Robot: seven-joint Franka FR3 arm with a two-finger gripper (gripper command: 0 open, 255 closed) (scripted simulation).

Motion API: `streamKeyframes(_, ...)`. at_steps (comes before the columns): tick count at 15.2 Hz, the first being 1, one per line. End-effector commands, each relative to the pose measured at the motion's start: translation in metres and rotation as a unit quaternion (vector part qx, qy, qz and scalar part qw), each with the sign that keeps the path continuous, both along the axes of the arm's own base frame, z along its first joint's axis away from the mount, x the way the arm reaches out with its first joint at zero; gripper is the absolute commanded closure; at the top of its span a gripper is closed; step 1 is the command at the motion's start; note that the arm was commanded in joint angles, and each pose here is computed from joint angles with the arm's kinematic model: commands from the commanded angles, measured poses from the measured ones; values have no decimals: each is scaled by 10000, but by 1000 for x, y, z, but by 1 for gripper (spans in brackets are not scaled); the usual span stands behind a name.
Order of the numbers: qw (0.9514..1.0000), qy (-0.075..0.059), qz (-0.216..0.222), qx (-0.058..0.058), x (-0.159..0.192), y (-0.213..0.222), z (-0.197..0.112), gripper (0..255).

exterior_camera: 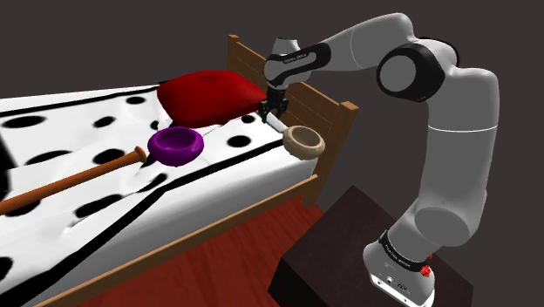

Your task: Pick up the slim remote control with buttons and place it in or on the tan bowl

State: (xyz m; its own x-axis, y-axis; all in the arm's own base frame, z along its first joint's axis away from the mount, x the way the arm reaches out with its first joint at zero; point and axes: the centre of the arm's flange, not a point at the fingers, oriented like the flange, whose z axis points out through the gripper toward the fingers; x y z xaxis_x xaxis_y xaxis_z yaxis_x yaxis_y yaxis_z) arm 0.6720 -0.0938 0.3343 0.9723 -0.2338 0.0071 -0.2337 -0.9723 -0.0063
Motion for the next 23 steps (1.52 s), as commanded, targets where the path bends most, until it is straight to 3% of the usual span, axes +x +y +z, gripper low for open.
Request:
streamKeyframes(1,10000,-3,0,-1,0,-1,12,255)
streamKeyframes(20,10000,-3,0,-1,0,-1,110,255)
streamKeyframes(23,10000,-3,0,-1,-40,2,110,255)
